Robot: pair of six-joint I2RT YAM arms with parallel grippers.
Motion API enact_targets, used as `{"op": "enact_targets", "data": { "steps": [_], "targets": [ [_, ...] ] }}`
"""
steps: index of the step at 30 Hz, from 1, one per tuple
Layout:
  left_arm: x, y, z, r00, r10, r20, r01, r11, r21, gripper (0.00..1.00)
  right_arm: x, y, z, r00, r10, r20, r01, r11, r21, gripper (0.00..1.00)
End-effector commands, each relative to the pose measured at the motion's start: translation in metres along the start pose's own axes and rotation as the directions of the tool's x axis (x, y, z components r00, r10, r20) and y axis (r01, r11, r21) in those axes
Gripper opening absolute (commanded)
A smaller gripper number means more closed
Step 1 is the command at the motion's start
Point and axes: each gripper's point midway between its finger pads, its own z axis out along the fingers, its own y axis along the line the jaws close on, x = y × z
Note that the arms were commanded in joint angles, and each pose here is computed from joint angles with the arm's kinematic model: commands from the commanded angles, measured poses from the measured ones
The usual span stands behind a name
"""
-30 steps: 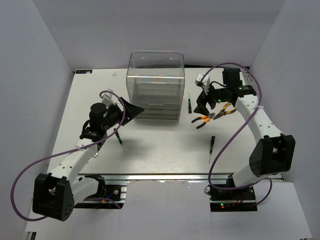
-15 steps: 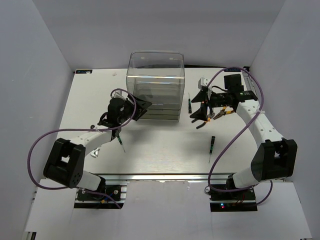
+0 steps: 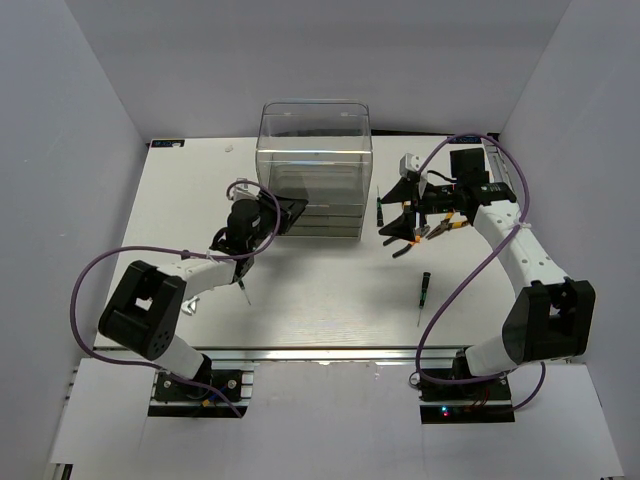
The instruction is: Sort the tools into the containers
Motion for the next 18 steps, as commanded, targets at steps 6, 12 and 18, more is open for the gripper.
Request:
{"op": "enact_targets", "data": {
  "steps": [6, 12, 18],
  "targets": [
    [-0.006, -0.017, 0.003, 0.998, -0.043, 0.04, 0.041, 0.998, 0.057, 0.35, -0.022, 0.01, -0.005, 0.997, -0.05, 0.062, 0.051, 0.999, -0.013, 0.89],
    [-0.005, -0.018, 0.003, 0.998, -0.052, 0.036, 0.049, 0.996, 0.08, 0.13, -0.03, 0.013, -0.006, 0.995, -0.064, 0.081, 0.067, 0.997, -0.024, 0.89],
    [-0.002, -0.037, -0.019, 1.0, -0.013, 0.016, 0.011, 0.989, 0.144, 0.04, -0.045, 0.027, -0.003, 0.985, -0.128, 0.118, 0.137, 0.988, -0.076, 0.89]
  ]
}}
